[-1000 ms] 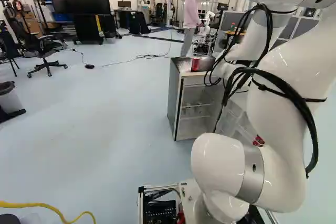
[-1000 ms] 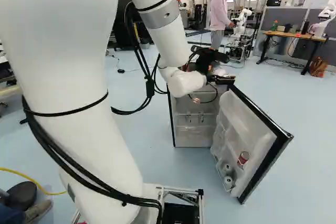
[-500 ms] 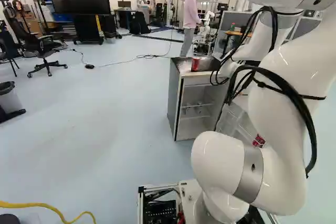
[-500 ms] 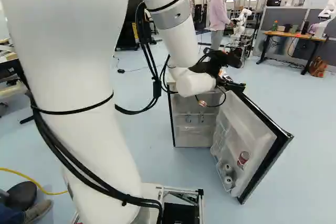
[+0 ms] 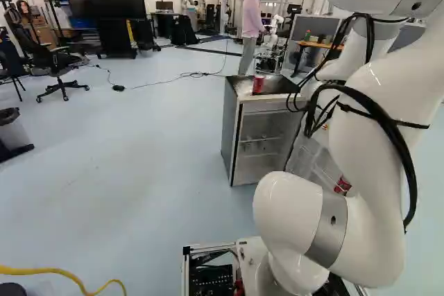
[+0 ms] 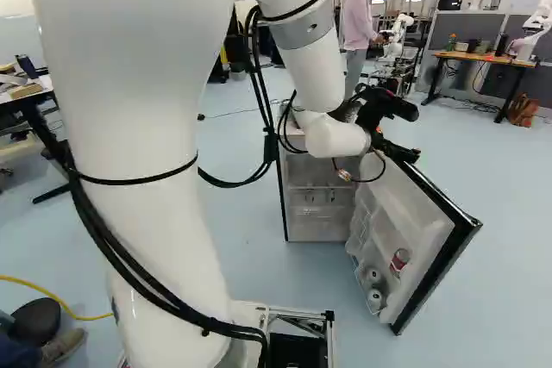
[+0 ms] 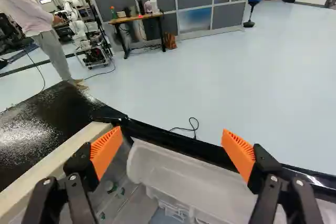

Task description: Grab a drink from the fridge

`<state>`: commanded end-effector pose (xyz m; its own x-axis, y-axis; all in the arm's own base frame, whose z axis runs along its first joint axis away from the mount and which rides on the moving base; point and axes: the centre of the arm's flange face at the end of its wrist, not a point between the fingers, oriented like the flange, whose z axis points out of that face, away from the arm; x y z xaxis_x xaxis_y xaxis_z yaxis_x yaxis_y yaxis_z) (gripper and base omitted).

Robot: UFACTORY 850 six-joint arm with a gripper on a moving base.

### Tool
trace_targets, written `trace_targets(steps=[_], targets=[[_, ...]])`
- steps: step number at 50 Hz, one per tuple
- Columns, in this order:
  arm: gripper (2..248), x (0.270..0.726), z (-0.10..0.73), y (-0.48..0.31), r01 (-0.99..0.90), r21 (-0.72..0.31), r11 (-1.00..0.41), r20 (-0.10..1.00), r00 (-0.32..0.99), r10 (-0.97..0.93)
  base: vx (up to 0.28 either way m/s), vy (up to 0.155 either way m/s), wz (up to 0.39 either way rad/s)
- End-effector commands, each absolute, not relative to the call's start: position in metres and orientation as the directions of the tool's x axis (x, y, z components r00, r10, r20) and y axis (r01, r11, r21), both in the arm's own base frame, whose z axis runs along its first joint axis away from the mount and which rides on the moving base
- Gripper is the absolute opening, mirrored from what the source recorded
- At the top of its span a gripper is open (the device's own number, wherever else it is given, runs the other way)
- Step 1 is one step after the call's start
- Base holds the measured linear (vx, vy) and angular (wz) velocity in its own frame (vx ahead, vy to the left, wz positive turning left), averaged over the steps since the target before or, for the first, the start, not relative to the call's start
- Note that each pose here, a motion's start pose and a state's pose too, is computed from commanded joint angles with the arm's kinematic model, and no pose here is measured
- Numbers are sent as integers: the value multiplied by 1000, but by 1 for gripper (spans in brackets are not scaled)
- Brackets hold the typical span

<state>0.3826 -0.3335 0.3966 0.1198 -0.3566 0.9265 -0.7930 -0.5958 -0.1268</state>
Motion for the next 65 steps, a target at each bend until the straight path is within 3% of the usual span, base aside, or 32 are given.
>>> trace_targets(steps=[65], targets=[[247,383,372,-443,-879,-148,-453,850,121,-513,0,0,0]])
